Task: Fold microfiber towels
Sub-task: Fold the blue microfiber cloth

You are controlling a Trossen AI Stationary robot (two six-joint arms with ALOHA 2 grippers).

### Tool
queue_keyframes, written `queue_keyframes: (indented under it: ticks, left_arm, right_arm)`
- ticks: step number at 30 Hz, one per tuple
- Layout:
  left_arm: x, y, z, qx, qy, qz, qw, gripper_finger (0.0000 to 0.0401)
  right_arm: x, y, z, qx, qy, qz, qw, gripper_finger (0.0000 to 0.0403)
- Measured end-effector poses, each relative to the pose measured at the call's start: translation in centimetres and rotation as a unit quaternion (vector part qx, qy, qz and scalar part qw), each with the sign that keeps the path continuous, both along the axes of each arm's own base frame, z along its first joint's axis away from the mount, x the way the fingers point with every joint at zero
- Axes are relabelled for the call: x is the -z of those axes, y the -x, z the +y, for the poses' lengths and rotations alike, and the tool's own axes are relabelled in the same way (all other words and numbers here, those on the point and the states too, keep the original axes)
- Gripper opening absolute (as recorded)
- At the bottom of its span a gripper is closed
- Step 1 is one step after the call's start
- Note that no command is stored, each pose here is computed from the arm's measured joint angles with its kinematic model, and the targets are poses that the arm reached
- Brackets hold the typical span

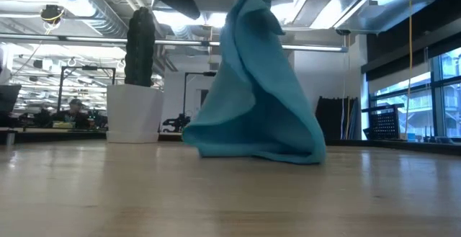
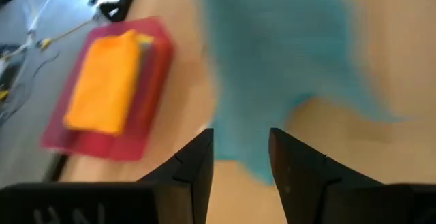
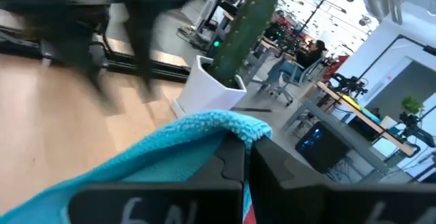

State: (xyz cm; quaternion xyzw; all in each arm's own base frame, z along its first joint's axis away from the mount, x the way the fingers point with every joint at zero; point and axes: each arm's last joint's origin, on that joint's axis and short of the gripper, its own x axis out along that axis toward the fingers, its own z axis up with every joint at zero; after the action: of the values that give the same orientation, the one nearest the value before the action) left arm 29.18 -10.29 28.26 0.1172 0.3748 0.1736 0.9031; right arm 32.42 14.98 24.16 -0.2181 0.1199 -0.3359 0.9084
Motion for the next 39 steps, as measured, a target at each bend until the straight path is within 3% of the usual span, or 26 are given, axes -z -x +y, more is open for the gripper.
queue_keyframes:
  ticks: [8, 13, 17, 24, 33, 39]
  left_arm:
    - [6.5, 1.7, -3.9, 0.058, 0.033, -0.104, 0.992, 0.0131]
    - [9.1, 2.9, -4.4, 0.074, 0.090, -0.198, 0.973, 0.0132]
    - [9.9, 2.9, -3.9, 0.052, 0.113, -0.245, 0.962, 0.0132]
    - [12.5, 1.3, -3.6, 0.027, 0.120, -0.258, 0.958, 0.0132]
    - [10.6, 0.3, -4.3, 0.075, 0.088, -0.291, 0.950, 0.0136]
    - [11.2, 0.3, -4.6, 0.080, 0.088, -0.266, 0.957, 0.0183]
  right_arm:
    - [-0.5, -0.1, -0.9, 0.002, 0.000, 0.003, 1.000, 0.0006]
    - [-0.4, -0.2, -1.3, 0.004, -0.005, 0.006, 1.000, 0.0008]
    - [-0.4, -0.2, -1.3, 0.005, -0.004, 0.006, 1.000, 0.0008]
    - [-0.3, -0.2, -1.3, -0.001, -0.005, 0.009, 1.000, 0.0009]
    - [-0.1, -0.2, -1.3, -0.007, -0.003, 0.019, 1.000, 0.0009]
    - [-0.1, -0.2, -1.3, -0.007, -0.003, 0.020, 1.000, 0.0009]
